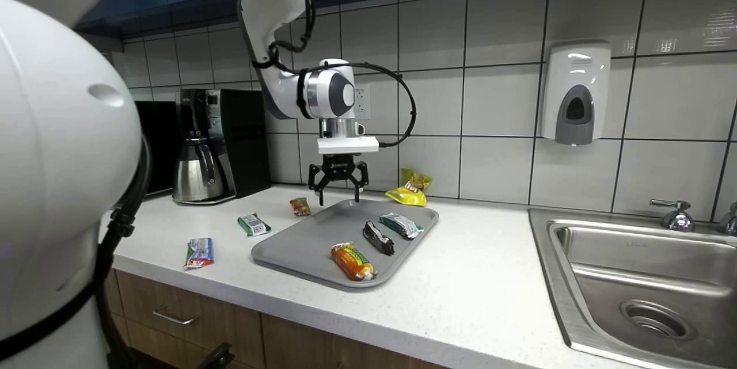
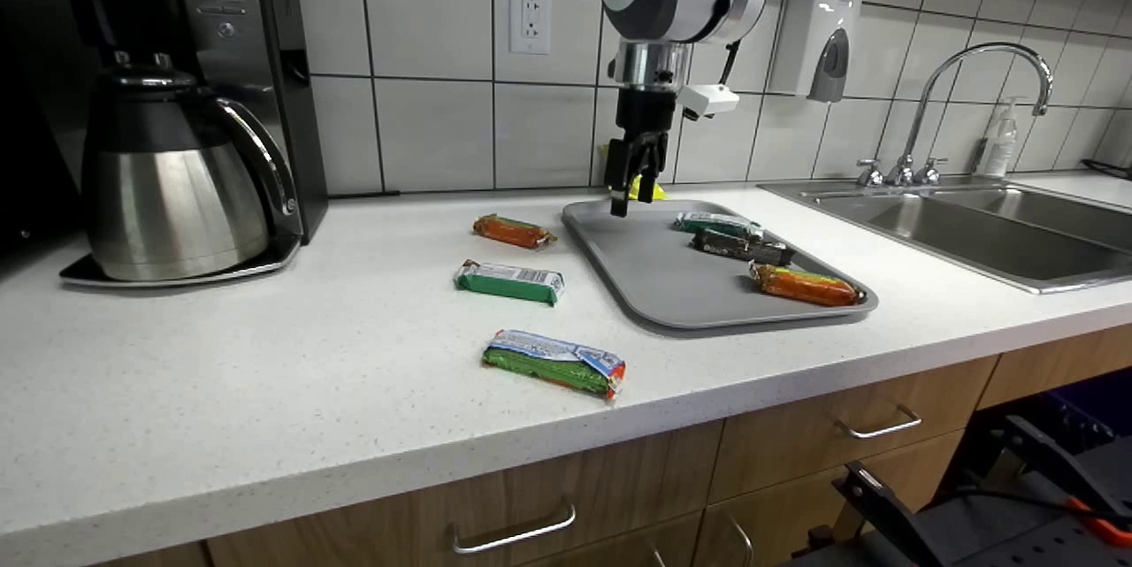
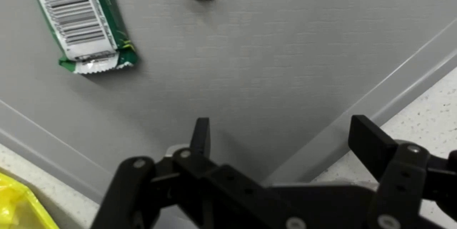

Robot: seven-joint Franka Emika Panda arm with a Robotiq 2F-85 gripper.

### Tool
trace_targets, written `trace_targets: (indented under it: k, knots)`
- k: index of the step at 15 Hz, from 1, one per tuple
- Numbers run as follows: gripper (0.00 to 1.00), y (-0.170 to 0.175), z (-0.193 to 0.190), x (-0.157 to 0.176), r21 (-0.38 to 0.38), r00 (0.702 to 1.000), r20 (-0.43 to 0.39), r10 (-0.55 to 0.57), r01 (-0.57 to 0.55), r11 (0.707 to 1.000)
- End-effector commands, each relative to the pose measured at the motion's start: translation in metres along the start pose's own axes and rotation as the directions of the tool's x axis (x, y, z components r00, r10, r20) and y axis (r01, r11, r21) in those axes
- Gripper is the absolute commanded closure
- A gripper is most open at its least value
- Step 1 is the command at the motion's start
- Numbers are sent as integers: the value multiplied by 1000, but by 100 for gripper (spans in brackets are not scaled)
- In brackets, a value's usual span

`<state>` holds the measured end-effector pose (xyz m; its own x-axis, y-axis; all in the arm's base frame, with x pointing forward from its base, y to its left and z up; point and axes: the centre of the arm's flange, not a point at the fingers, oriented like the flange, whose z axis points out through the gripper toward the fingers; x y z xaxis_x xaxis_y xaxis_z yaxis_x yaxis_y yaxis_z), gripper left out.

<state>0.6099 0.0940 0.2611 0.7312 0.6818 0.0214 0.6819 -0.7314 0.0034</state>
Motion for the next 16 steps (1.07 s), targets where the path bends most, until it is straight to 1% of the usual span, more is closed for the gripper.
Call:
trace_targets:
  k: [1, 3, 7, 11, 16]
  knots:
    - [0, -7, -5, 23, -37, 999, -33, 1, -2, 999]
    - [0, -14, -5, 33, -49, 999, -48, -13, 11, 999]
    - [0, -30, -7, 52, -39, 997, -57, -46, 44, 998]
    - [0, -44, -14, 71, -47, 994, -80, -69, 65, 997]
    - [0, -62, -11, 100, -19, 994, -88, -66, 64, 998]
